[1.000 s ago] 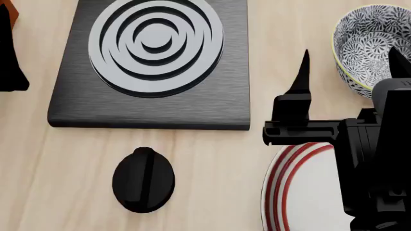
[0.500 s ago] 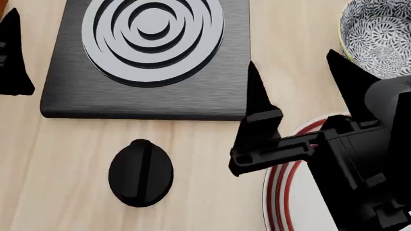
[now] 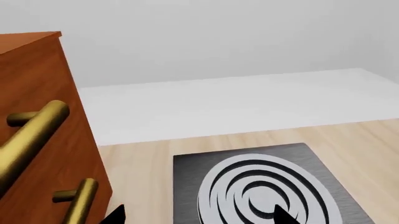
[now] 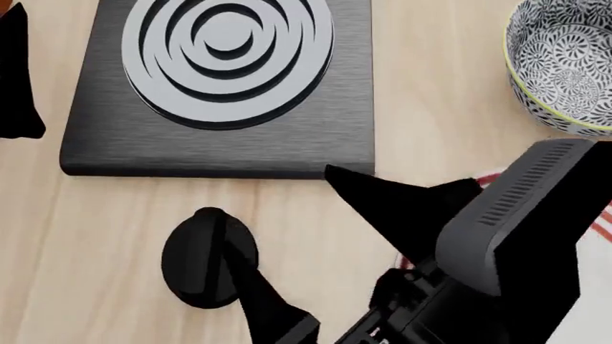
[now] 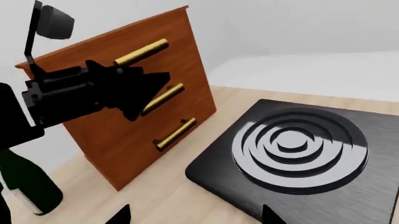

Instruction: Pick up the cream cheese and put it in the bowl.

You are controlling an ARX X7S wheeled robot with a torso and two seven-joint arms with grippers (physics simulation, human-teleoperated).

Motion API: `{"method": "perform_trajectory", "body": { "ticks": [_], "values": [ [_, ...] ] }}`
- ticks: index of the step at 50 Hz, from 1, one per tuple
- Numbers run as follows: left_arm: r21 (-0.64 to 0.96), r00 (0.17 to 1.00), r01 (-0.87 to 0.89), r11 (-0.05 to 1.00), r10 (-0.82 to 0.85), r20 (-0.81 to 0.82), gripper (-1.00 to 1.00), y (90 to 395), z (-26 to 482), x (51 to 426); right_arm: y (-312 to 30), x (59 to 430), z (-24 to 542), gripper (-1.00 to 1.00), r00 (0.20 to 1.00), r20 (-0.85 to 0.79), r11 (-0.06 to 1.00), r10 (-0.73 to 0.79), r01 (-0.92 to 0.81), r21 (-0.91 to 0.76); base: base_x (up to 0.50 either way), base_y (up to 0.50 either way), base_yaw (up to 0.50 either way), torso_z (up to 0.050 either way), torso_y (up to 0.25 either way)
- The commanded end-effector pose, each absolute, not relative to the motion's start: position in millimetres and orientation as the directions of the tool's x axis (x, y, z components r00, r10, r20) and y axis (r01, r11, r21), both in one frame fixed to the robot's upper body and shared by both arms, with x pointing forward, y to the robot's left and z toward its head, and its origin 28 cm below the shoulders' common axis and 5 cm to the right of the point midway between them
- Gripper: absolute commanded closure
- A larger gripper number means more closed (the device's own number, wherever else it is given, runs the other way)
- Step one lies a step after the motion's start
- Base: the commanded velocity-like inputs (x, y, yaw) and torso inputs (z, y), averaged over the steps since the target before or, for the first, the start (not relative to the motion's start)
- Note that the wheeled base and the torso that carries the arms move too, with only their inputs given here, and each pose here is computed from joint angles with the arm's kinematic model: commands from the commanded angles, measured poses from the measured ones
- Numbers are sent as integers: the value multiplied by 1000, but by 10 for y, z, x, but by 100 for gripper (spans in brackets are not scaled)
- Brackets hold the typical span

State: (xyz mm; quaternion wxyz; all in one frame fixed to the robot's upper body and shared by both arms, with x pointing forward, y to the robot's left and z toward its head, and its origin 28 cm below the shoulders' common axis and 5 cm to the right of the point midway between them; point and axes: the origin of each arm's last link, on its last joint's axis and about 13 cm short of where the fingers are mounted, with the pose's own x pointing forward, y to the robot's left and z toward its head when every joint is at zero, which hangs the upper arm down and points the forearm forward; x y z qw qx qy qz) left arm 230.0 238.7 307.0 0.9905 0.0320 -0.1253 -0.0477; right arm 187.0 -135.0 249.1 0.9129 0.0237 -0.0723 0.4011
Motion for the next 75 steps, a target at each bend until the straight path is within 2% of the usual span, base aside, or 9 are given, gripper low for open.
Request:
{"method": "perform_trajectory", "body": {
  "ticks": [1, 2, 7, 8, 11, 21, 28, 54, 75],
  "values": [
    [90, 964, 80, 993, -100, 247, -100, 2374, 3049, 2295, -1300, 1782, 2404, -100, 566, 54, 568, 823, -820, -64, 0, 0, 0, 0, 0],
    [90, 964, 81, 993, -101, 245, -100, 2373, 3041, 2300, -1294, 1773, 2388, -100, 526, 39, 528, 849, -848, -52, 0, 0, 0, 0, 0],
    [92, 965, 79, 993, -99, 243, -100, 2371, 3025, 2323, -1261, 1741, 2320, -100, 488, -18, 485, 873, -870, -85, 0, 0, 0, 0, 0],
    [90, 966, 83, 993, -102, 238, -100, 2367, 3016, 2329, -1251, 1712, 2297, -100, 448, -34, 443, 893, -892, -93, 0, 0, 0, 0, 0],
    [98, 965, 81, 992, -103, 241, -100, 2361, 3012, 2318, -1248, 1703, 2267, -100, 455, -75, 448, 887, -889, -95, 0, 0, 0, 0, 0],
    [106, 966, 83, 991, -106, 236, -100, 2349, 2991, 2342, -1214, 1580, 2121, -100, 320, -139, 298, 937, -941, -160, 0, 0, 0, 0, 0],
    [109, 966, 86, 990, -109, 236, -100, 2346, 2998, 2333, -1174, 1520, 2026, -100, 290, -179, 257, 940, -948, -189, 0, 0, 0, 0, 0],
    [106, 967, 85, 991, -107, 230, -100, 2365, 2948, 2339, -1139, 1632, 1818, -100, 363, -270, 299, 892, -921, -249, 0, 0, 0, 0, 0],
    [113, 967, 90, 990, -114, 227, -100, 2362, 2903, 2347, -1017, 1927, 1637, -100, 429, -305, 347, 850, -893, -287, 0, 0, 0, 0, 0]
  ]
}}
